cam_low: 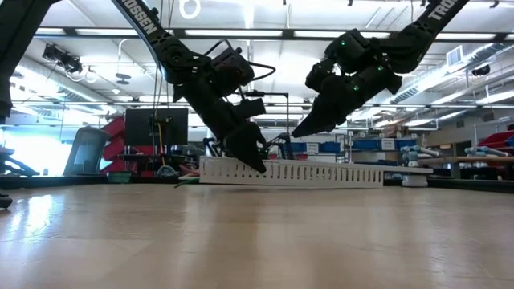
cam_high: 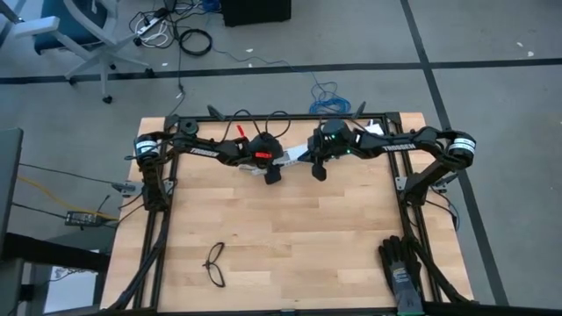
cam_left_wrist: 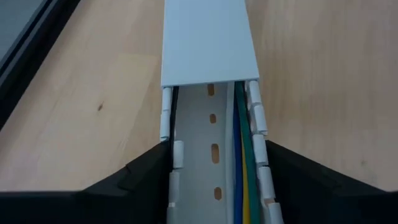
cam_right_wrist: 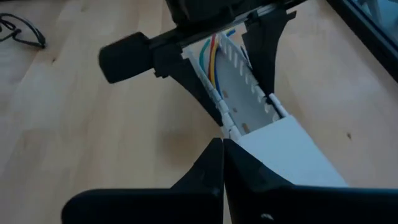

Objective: Ziptie cables
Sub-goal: Close the white cable duct lid

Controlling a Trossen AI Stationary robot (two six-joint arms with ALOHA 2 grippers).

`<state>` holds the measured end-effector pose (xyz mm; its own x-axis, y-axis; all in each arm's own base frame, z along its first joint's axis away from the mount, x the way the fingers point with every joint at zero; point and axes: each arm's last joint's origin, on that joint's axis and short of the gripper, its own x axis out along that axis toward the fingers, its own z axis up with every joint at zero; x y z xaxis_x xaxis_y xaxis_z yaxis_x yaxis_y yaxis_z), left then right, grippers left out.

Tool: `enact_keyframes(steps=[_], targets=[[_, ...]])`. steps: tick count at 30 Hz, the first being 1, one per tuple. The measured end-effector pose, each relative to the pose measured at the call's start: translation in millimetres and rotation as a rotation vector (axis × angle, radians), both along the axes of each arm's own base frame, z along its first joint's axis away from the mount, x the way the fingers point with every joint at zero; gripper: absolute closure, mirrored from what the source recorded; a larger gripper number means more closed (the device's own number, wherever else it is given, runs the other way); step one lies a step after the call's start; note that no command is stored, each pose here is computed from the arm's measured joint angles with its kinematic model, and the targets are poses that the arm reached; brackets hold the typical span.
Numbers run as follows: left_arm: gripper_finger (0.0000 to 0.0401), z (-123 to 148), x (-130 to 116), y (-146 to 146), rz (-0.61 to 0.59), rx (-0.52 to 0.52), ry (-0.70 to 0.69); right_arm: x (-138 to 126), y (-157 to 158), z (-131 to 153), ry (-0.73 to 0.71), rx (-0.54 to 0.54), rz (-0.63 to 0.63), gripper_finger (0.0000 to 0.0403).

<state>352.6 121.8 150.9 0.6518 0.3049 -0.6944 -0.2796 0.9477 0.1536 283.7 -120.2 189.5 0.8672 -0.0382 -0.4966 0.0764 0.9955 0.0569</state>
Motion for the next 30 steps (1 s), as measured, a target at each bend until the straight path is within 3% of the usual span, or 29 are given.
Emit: enact_keyframes(steps=[9,13,19,22,25,30], targets=[[0.0064,-0.9,1.5,0.6,0.004,0.029,-0.003,-2.7,1.8,-5.2,0.001,0.025,-0.010,0.0403],[0.0026,4.1,5.5,2.2,0.009,0.054,-0.066,-1.3,5.0,-5.2,0.001,0.026,0.000,0.0403],[0.0009,3.8,4.3,1.3,0.046,-0.010,-0.059,-0.7,6.6,-5.3,0.001,0.026,0.006,0.0403],[0.0009,19.2,0.5,-4.1,-0.050,-0.046,-0.077,-1.0,6.8,-5.7,0.007,0.029,0.006,0.0403],[0.0009,51.4,-5.2,-12.1,-0.144,-0.046,-0.160,-1.8,7.1,-6.9,0.022,0.036,0.005,0.0403],[0.0009,90.6,-28.6,-22.6,-0.193,-0.010,-0.187,-4.5,7.3,-11.1,0.075,0.041,-0.020,0.0403]])
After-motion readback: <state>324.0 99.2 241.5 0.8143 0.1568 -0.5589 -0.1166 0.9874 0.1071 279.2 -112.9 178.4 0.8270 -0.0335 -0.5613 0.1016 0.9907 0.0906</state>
